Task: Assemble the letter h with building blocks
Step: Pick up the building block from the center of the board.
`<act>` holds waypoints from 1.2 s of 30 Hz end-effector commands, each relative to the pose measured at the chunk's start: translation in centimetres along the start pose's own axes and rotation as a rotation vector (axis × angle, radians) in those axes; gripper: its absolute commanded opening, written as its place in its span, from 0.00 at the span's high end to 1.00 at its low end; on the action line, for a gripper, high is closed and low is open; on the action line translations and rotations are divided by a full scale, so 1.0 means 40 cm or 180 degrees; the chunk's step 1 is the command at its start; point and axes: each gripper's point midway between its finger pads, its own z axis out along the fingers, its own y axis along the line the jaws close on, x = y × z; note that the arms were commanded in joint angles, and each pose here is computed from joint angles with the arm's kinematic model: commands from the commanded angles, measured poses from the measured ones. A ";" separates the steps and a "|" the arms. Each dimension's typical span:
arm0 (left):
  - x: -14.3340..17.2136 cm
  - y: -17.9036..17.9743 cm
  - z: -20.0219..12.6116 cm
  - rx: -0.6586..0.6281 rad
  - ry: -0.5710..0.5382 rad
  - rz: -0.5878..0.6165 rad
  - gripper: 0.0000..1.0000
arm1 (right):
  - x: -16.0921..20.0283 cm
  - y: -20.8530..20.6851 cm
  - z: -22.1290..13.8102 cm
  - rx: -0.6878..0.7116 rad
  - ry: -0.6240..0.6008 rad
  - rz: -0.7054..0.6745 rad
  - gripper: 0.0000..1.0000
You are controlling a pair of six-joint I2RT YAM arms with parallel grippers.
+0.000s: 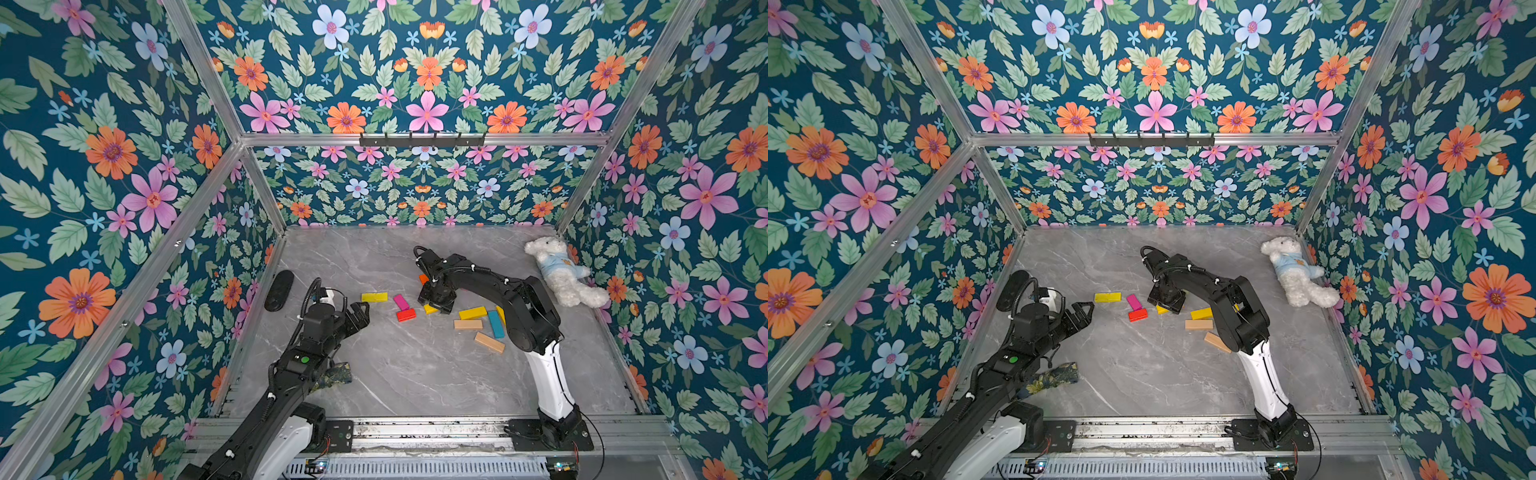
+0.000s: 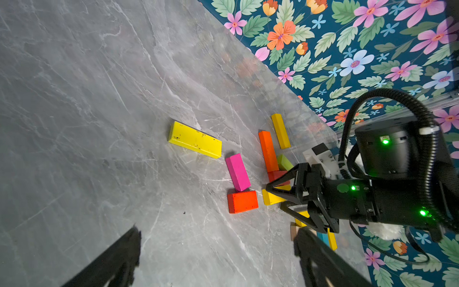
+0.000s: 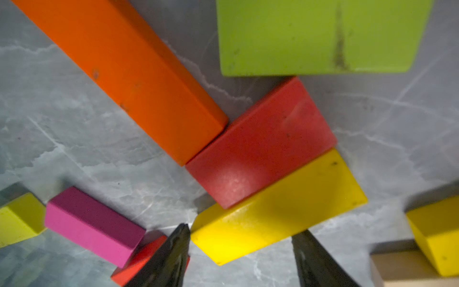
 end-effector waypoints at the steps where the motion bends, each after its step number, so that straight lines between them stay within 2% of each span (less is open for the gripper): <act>1: 0.003 -0.003 0.001 0.0023 0.0006 0.0025 0.01 | -0.009 -0.014 -0.010 0.0061 -0.0083 -0.0055 0.29; 7: 0.011 -0.002 0.007 0.0005 0.0052 0.0044 0.01 | -0.014 -0.033 0.000 0.0258 -0.0003 -0.0069 0.29; 17: 0.017 -0.005 0.008 -0.0008 0.0085 0.0083 0.01 | -0.006 -0.067 -0.003 0.0495 0.0102 -0.0441 0.39; 25: 0.022 -0.008 0.014 -0.0012 0.0119 0.0114 0.01 | 0.019 -0.090 0.005 0.0391 0.0053 -0.0918 0.58; 31: 0.021 -0.009 0.018 -0.0035 0.0128 0.0120 0.01 | 0.023 -0.086 0.004 0.0271 -0.0152 -0.1251 0.77; 34: 0.020 -0.009 0.018 -0.0054 0.0135 0.0118 0.01 | 0.013 -0.078 -0.018 0.0205 -0.0304 -0.1352 0.87; 36: 0.017 -0.009 0.017 -0.0075 0.0140 0.0120 0.01 | 0.018 -0.059 -0.054 0.0159 -0.0428 -0.1503 0.89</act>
